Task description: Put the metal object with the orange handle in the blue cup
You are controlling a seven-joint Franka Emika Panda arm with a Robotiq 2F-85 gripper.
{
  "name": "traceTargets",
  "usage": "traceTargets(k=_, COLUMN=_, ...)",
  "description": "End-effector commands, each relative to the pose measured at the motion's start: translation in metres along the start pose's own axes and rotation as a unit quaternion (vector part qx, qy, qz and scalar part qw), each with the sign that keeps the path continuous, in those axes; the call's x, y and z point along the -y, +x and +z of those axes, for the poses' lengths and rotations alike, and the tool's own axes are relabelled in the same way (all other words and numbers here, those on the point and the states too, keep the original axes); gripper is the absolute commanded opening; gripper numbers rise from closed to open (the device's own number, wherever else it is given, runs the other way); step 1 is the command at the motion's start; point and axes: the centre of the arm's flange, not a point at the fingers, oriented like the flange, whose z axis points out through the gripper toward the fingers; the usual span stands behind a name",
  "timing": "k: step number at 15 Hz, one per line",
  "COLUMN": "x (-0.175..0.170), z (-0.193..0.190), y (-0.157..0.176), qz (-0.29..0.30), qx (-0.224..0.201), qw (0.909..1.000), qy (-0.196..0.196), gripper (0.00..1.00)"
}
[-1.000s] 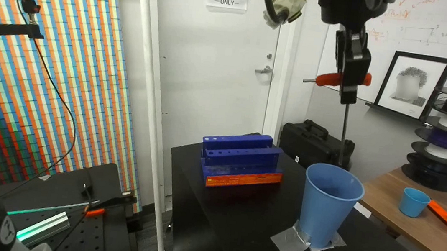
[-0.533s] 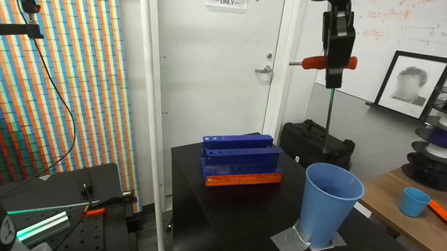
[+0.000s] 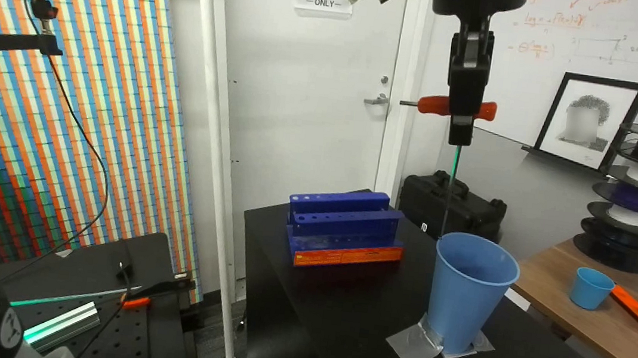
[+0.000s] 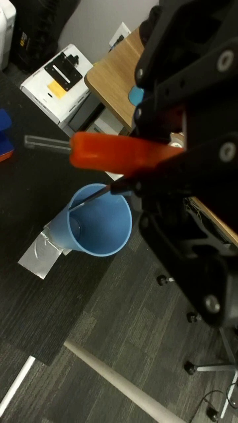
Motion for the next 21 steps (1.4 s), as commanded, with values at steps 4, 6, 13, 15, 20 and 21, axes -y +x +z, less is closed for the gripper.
traceTargets(k=4, x=-0.011, z=-0.006, y=0.014, qz=0.034, qx=-0.034, qw=0.9987, qy=-0.016, gripper=0.11)
traceTargets(k=6, x=-0.012, z=-0.003, y=0.017, qz=0.036, qx=-0.031, qw=0.9988, qy=-0.015, gripper=0.43)
traceTargets(k=13, x=-0.009, z=0.001, y=0.016, qz=0.028, qx=-0.013, qw=0.9995, qy=-0.010, gripper=0.89)
traceTargets(k=15, x=-0.007, z=-0.004, y=0.012, qz=0.021, qx=0.000, qw=0.9998, qy=-0.003, gripper=1.00)
traceTargets(k=20, x=-0.001, z=-0.001, y=-0.003, qz=0.009, qx=0.035, qw=0.9993, qy=0.002, gripper=1.00)
traceTargets(k=21, x=0.002, z=-0.005, y=-0.009, qz=0.003, qx=0.049, qw=0.9988, qy=0.004, gripper=1.00)
